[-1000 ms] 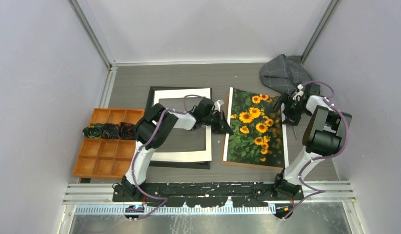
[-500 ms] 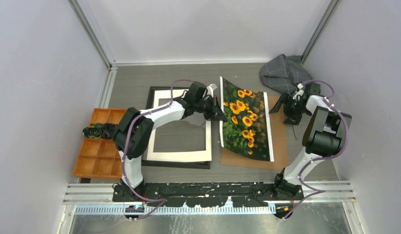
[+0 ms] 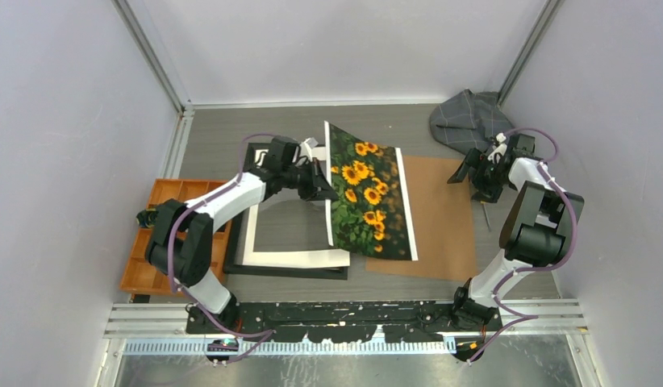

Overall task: Take the photo out of the frame
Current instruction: Place the photo in the photo frame.

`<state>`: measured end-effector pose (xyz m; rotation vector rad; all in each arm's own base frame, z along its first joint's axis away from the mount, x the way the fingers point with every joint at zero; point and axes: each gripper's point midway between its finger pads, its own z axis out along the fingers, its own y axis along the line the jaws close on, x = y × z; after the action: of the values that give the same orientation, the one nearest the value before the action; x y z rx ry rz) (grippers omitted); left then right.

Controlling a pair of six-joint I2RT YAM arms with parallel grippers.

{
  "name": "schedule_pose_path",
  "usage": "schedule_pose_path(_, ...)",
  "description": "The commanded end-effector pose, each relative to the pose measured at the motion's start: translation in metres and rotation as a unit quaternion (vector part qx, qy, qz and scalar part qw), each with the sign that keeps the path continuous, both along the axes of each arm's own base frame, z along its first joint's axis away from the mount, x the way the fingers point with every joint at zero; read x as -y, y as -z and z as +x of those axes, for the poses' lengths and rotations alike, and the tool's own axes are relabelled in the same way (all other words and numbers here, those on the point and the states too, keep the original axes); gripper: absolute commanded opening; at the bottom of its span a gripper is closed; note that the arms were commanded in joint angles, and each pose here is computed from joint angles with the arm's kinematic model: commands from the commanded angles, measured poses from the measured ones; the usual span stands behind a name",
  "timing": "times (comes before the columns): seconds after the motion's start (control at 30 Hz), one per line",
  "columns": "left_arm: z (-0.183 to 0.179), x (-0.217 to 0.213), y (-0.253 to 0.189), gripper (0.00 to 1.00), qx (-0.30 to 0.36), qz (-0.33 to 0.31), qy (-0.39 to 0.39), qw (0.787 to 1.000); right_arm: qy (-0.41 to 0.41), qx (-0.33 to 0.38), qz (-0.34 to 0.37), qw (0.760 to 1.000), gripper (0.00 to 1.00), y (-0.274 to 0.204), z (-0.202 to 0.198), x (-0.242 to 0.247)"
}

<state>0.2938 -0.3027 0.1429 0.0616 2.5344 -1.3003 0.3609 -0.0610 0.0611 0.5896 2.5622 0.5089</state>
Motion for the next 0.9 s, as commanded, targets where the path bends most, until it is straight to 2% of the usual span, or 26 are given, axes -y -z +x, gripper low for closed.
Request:
schedule_pose_path(0.0,-0.006,-0.016,-0.004,0.00,0.019,0.001,0.006,1.000,-0.001,0.034,-0.002,0.999,1.00,-0.020,0.008,0.001)
schedule_pose_path(0.27,-0.017,-0.037,0.005,0.00,0.016,0.036,0.043,0.998,-0.003,0.042,0.002,0.999,1.00,-0.025,0.008,-0.002)
schedule_pose_path(0.47,-0.017,-0.055,0.011,0.01,0.016,0.041,0.031,0.999,-0.003,0.041,0.007,0.999,1.00,-0.024,0.009,-0.003)
schedule_pose_path(0.5,-0.018,-0.056,0.013,0.05,0.014,0.040,0.030,0.999,-0.004,0.040,0.008,0.999,1.00,-0.023,0.008,-0.003)
schedule_pose_path(0.6,-0.019,-0.059,0.016,0.26,0.026,0.043,0.032,0.998,-0.003,0.040,0.008,0.999,1.00,-0.023,0.008,-0.003)
schedule_pose_path(0.67,-0.020,-0.062,0.016,0.37,0.029,0.049,0.031,0.998,-0.003,0.041,0.007,0.999,1.00,-0.024,0.008,-0.003)
schedule_pose_path(0.87,-0.016,-0.080,0.012,0.55,0.051,0.073,0.017,0.996,0.001,0.042,-0.003,0.999,1.00,-0.026,0.007,0.000)
